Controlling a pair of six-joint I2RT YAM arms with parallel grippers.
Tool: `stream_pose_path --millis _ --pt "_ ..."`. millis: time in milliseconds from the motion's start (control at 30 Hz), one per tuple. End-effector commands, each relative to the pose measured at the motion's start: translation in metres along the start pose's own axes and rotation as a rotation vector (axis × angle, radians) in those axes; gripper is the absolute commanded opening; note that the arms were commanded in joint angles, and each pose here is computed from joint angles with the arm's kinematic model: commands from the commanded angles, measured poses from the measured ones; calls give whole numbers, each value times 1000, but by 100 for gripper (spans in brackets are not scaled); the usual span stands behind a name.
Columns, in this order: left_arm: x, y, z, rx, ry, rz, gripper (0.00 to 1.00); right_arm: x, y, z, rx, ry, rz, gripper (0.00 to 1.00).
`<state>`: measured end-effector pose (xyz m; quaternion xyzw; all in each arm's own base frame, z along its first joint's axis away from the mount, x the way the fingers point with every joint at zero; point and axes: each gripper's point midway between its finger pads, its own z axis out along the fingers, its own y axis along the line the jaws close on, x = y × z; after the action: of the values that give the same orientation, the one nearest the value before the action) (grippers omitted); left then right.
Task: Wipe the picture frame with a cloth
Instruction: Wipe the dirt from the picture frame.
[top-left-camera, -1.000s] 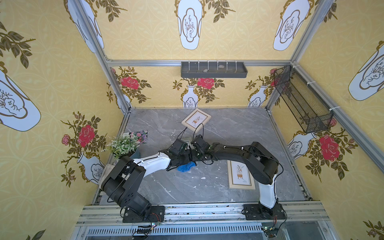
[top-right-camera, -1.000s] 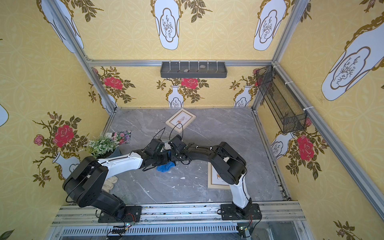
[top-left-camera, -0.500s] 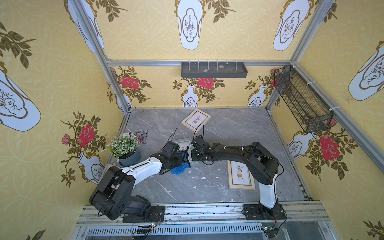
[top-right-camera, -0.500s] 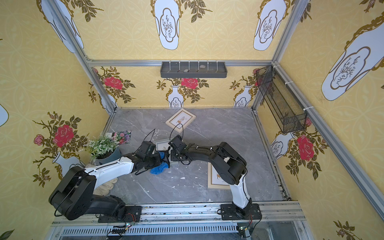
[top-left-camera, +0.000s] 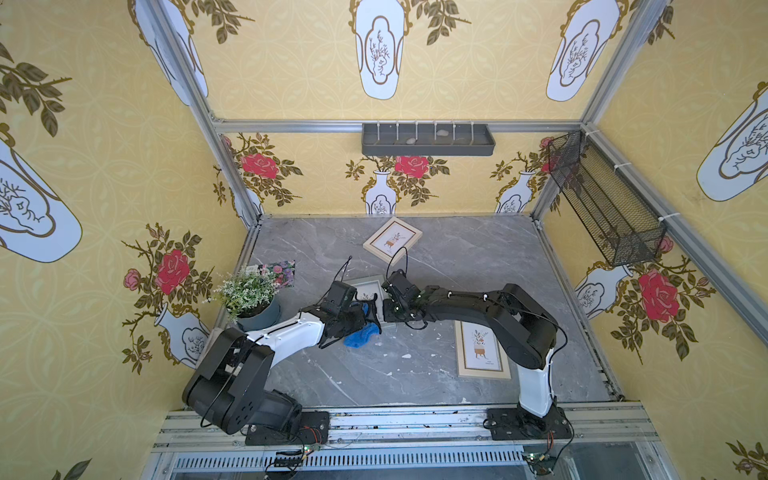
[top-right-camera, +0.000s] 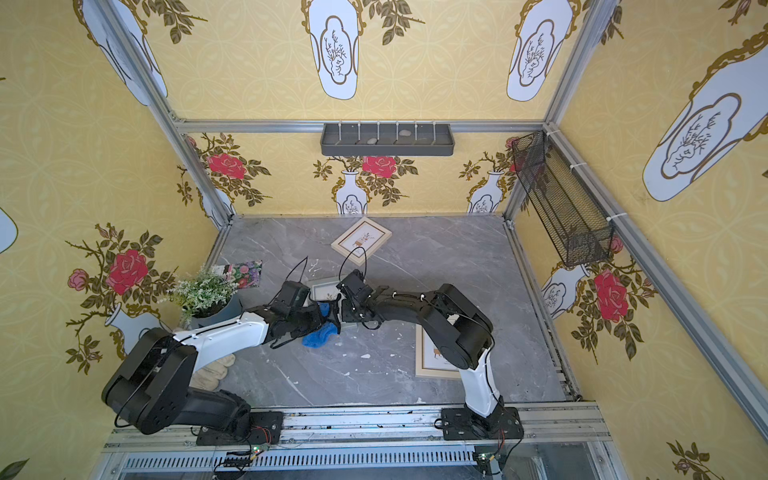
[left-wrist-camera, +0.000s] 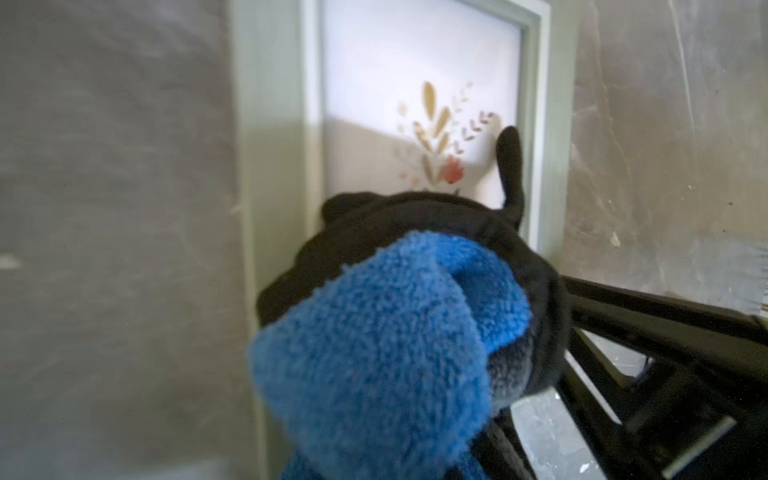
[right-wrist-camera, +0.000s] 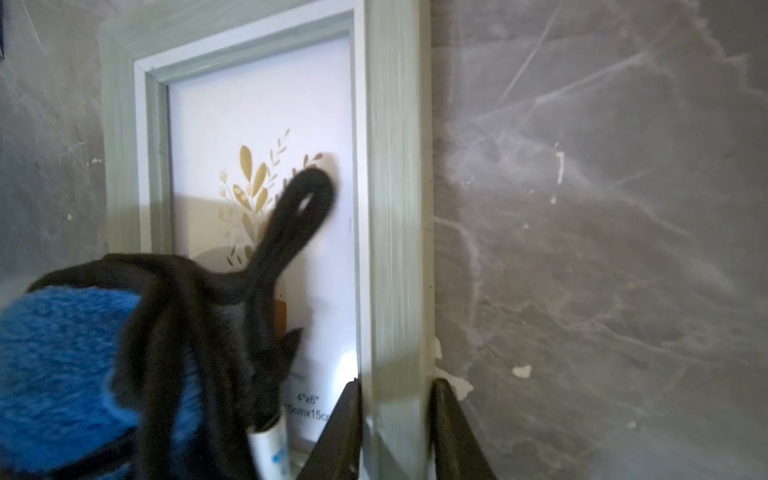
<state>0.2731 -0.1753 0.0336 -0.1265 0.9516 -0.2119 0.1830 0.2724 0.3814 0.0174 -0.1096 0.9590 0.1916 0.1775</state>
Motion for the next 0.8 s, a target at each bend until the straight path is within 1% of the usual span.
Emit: stream_pose_path --millis 0,67,133,167,233,300,333,433,500,567,600,667,733,767 --pt "9 38 -12 -168 31 34 0 29 -39 2 158 99 11 15" --pt "-2 35 -18 -189 1 60 0 29 -39 2 161 98 10 15" --pt "-13 29 -16 -182 -20 78 0 28 -38 1 158 96 11 15" --pt "-17 26 -13 -170 -21 84 0 28 -38 1 158 95 10 15" --pt "-28 11 -1 -96 -7 93 0 28 -38 1 156 95 10 15" --pt "-39 0 10 -68 -10 97 0 28 -36 2 152 94 8 15" --pt "-53 3 16 -78 -20 77 0 27 -35 2 151 94 4 15" --pt "-80 7 28 -73 -26 34 0 28 -34 3 153 94 1 15" --pt "-89 13 29 -100 -35 19 0 28 -34 2 155 93 2 15" --pt "-88 13 25 -104 -23 40 0 28 -36 2 158 91 5 15" --pt "-82 10 23 -72 -6 30 0 28 -36 2 158 89 6 15" --pt "-63 2 21 -25 42 8 0 29 -36 3 157 91 9 15" --pt "-35 0 17 -52 86 34 0 30 -36 4 158 93 10 15" --pt "-26 3 16 -73 96 34 0 30 -36 4 157 95 11 15"
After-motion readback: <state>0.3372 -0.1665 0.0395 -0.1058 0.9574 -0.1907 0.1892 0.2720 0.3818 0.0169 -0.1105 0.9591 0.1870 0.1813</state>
